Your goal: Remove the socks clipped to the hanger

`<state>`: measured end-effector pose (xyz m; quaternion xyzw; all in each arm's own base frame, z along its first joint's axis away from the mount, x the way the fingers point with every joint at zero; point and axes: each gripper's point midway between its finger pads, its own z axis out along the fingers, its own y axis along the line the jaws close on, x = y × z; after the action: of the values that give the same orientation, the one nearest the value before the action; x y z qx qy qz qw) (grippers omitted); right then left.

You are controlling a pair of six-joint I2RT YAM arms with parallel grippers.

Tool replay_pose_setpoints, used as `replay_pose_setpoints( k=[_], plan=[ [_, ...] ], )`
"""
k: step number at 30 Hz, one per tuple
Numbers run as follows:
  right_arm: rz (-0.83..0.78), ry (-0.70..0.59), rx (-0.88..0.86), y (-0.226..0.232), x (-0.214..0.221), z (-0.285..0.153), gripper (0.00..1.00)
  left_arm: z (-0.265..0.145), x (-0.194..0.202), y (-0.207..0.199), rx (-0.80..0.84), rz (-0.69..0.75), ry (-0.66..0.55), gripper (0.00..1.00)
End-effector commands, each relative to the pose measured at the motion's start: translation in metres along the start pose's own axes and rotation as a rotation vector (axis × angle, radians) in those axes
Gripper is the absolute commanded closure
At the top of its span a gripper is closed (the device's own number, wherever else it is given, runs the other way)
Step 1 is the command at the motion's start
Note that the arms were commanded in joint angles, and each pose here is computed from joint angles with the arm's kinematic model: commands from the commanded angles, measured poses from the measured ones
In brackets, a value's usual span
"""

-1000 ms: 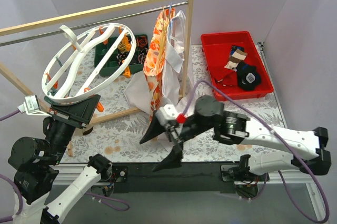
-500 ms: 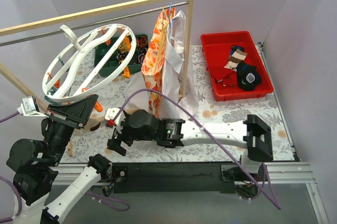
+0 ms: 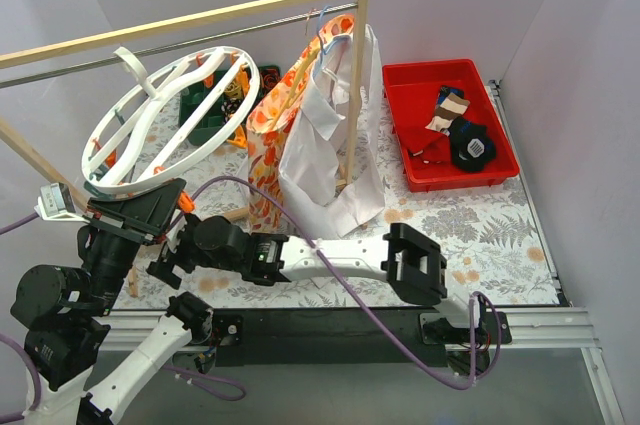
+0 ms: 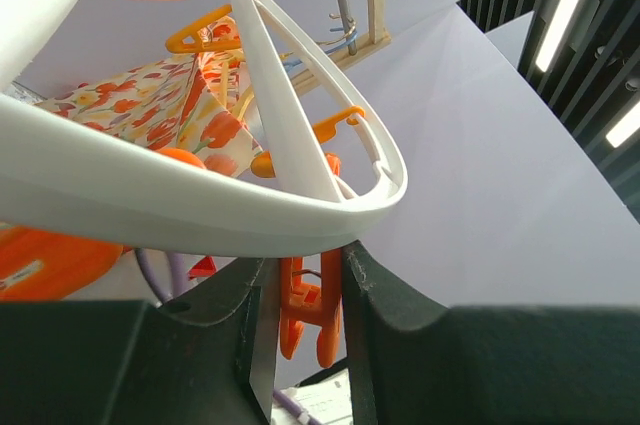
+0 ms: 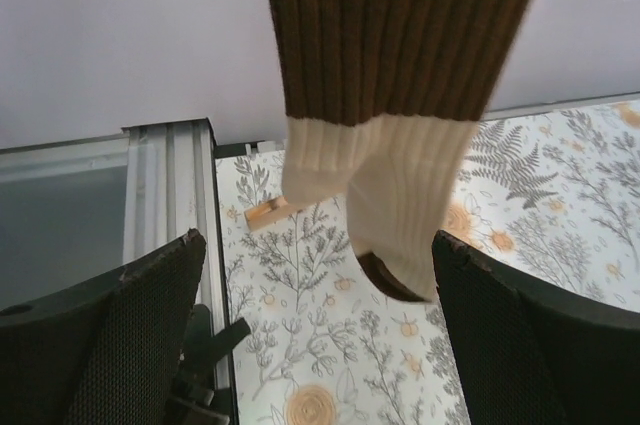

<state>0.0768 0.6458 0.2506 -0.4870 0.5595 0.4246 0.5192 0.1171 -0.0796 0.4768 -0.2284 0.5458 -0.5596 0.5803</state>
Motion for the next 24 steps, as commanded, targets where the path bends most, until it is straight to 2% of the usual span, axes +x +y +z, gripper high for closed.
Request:
replay_pose_setpoints(
  k=[1, 9, 12, 16, 17, 19, 20, 21, 24],
  plan=[
    [-0.009, -0.130, -0.023, 0.013, -0.037, 0.018, 0.02, -0.001, -0.005, -0.008, 0.007, -0.036, -0.016, 1.00],
    [0.079, -0.166, 0.218, -0.014, -0.038, 0.036, 0.02, 0.000, 0.001, -0.003, 0.003, -0.073, 0.003, 1.00],
    [0.101, -0.188, 0.307, -0.025, -0.038, 0.037, 0.07, -0.001, 0.000, -0.005, 0.007, -0.067, 0.001, 1.00],
    [0.090, -0.192, 0.369, -0.033, -0.034, 0.039, 0.36, -0.001, 0.001, -0.004, 0.007, -0.079, 0.006, 1.00],
    [0.091, -0.201, 0.366, -0.033, -0.037, 0.038, 0.39, -0.001, 0.002, -0.004, 0.006, -0.084, 0.010, 1.00],
    [0.090, -0.224, 0.350, -0.031, -0.039, 0.038, 0.53, -0.001, 0.004, -0.002, 0.004, -0.091, 0.013, 1.00],
    [0.089, -0.238, 0.313, -0.025, -0.041, 0.040, 0.55, -0.002, 0.003, -0.002, 0.005, -0.096, 0.012, 1.00],
    [0.054, -0.244, 0.295, -0.021, -0.042, 0.040, 0.71, -0.003, 0.002, -0.002, 0.006, -0.095, 0.007, 1.00],
    [0.049, -0.264, 0.273, -0.019, -0.049, 0.039, 0.87, -0.004, 0.002, 0.001, 0.002, -0.101, 0.001, 1.00]
  ],
)
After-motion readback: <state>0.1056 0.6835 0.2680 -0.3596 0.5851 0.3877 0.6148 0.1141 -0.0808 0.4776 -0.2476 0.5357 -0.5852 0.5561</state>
